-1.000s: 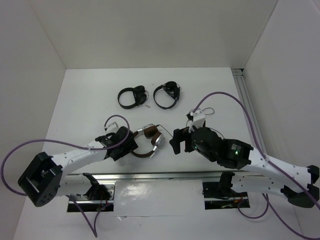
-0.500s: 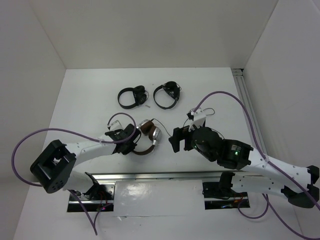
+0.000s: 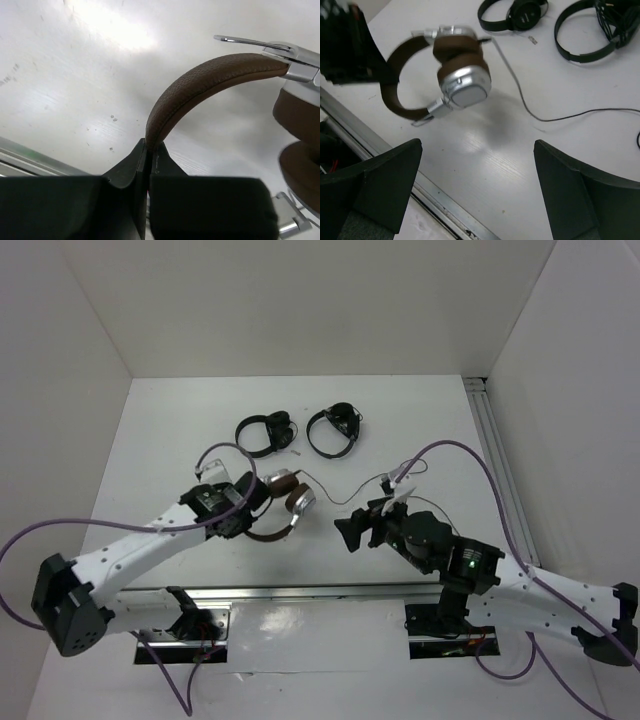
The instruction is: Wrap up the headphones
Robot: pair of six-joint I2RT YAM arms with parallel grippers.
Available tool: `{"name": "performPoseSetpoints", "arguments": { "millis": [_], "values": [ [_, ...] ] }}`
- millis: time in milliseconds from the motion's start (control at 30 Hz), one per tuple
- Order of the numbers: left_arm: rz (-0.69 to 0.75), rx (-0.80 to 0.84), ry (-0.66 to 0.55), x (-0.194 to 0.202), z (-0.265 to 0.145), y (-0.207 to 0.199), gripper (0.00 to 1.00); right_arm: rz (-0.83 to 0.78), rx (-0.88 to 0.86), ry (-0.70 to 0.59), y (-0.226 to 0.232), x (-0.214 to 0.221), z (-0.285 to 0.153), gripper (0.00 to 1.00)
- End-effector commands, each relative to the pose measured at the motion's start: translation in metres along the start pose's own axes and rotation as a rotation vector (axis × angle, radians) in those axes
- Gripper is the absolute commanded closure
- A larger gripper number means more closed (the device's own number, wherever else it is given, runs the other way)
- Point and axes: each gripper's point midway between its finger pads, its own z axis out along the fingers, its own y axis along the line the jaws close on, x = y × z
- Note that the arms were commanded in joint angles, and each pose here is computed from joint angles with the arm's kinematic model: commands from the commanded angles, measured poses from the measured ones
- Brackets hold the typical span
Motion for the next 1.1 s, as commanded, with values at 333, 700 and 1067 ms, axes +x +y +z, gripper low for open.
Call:
{"name": "performPoseSetpoints", "arguments": {
  "millis": [333, 700, 1067],
  "values": [
    [0.274, 0.153, -0.391, -0.143, -0.15, 0.03, 1.0, -0.299, -0.202, -0.436, 0.042, -0.025, 0.043, 0.13],
    [0.303, 0.278, -0.379, -0.148, -0.179, 0.029, 1.0, -0.295, -0.313, -0.46, 0.044, -0.022, 0.074, 0.21],
    [0.284, 0.338, -0.372, -0.146, -0.185, 0.02, 1.0, -0.214, -0.464, -0.527, 0.061, -0.045, 0.044, 0.27]
  ]
}}
